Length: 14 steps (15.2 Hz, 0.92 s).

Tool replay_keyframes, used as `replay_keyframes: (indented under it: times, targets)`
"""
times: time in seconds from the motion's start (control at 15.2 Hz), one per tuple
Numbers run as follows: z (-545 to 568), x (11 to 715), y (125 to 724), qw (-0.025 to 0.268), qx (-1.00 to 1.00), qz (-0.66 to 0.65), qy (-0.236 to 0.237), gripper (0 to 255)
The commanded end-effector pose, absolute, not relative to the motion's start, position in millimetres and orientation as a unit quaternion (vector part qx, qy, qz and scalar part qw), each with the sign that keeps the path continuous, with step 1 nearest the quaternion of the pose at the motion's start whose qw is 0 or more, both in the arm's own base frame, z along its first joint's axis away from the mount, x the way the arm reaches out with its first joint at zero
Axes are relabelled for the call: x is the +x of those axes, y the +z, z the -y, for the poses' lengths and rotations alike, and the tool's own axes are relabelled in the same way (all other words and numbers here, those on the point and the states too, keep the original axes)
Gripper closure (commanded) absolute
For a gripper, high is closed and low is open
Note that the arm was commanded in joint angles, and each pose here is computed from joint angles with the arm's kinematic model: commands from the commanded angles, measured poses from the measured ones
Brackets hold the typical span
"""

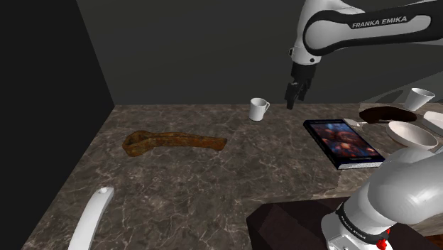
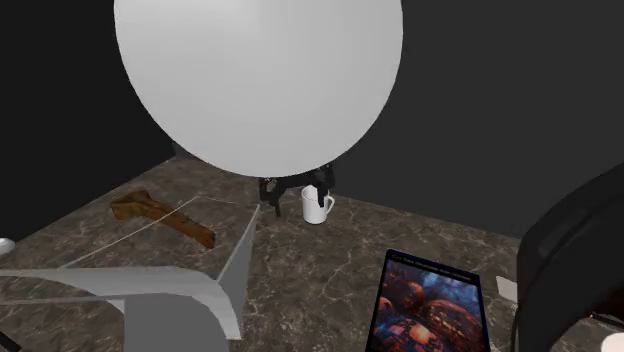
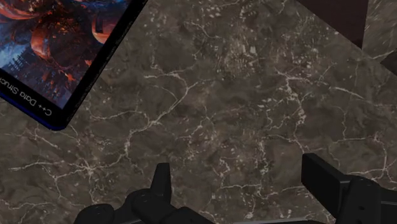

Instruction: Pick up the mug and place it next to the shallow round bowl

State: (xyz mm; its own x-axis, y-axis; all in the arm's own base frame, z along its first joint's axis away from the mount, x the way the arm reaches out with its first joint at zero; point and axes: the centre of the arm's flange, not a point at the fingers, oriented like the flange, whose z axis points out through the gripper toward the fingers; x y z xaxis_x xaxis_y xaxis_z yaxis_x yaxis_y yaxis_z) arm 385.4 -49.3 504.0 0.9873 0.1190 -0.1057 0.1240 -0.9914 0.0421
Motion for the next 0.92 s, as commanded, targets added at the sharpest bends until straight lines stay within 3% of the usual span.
replay_keyframes:
  times: [0.0, 0.86]
  targets:
    - [54, 404, 488, 0.025, 0.997, -0.064, -0.045, 0]
    - [73, 543, 408, 0.03, 0.996, -0.085, -0.009, 0]
